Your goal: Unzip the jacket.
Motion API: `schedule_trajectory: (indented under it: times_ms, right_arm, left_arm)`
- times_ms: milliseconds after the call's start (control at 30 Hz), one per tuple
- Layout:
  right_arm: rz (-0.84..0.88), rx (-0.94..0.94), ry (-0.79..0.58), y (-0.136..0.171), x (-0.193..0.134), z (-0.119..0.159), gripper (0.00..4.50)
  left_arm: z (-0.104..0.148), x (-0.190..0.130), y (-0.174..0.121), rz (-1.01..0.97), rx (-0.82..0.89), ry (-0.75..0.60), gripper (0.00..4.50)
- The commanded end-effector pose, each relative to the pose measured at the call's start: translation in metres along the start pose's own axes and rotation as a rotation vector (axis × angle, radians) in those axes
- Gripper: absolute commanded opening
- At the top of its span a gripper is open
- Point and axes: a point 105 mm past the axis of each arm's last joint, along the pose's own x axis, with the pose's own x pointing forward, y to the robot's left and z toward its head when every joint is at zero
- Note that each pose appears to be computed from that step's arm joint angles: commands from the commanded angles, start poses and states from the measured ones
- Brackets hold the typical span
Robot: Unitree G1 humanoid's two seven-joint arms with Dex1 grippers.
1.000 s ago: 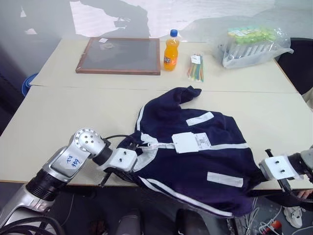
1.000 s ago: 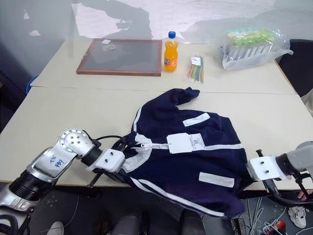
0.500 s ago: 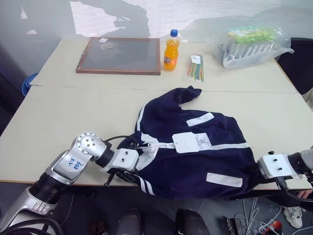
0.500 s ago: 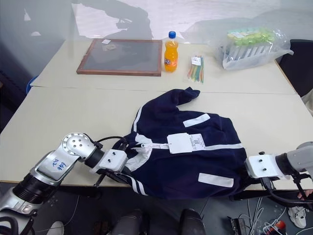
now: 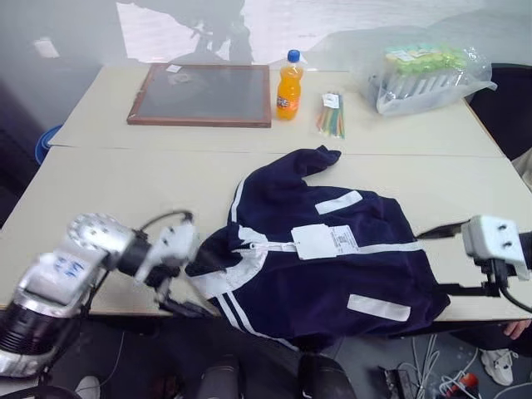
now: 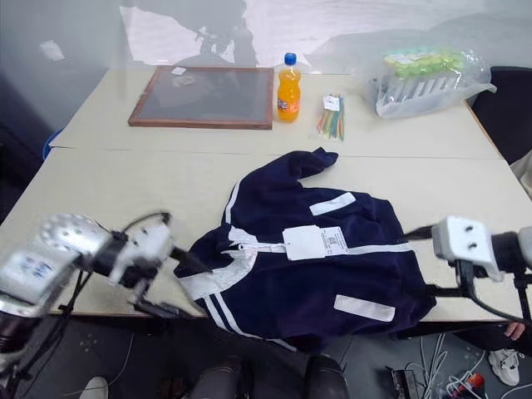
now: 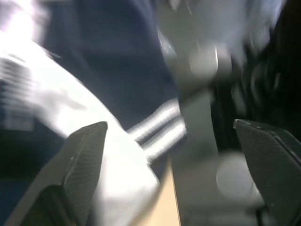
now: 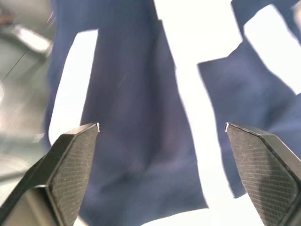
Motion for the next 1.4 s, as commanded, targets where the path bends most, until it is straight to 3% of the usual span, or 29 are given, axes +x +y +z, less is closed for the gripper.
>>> schedule_trajectory:
  times_ms: [33,233,467,700,967,1067,1167,1400]
  right_arm:
    - [-0.047,-0.049,-0.119,0.003,0.024,0.036,4.5]
    - [-0.087,-0.108,-0.189,0.015,0.076,0.055,4.5]
    - [-0.154,-0.131,-0.197,0.018,0.115,0.055,4.5]
    - [-0.277,-0.134,-0.181,0.0,0.126,0.049,4.5]
    - [-0.338,-0.132,-0.166,-0.006,0.13,0.042,4.5]
    - [-0.351,-0.144,-0.17,-0.006,0.131,0.045,3.91]
    - [-0.324,-0.209,-0.125,0.001,0.132,0.038,2.95]
    - [-0.334,-0.262,-0.08,0.001,0.132,0.03,2.95]
  left_arm:
    - [0.027,-0.018,0.024,0.111,0.031,-0.097,4.47]
    - [0.029,0.008,0.054,0.101,0.129,-0.029,4.47]
    - [0.019,0.042,0.073,0.048,0.228,0.051,4.47]
    - [0.004,0.054,0.086,0.038,0.279,0.094,4.47]
    - [0.008,0.054,0.087,0.035,0.284,0.063,4.47]
    - [0.01,0.055,0.088,0.042,0.292,0.052,4.5]
    - [0.012,0.057,0.089,0.046,0.298,0.045,4.5]
    - [0.014,0.057,0.091,0.05,0.306,0.043,4.5]
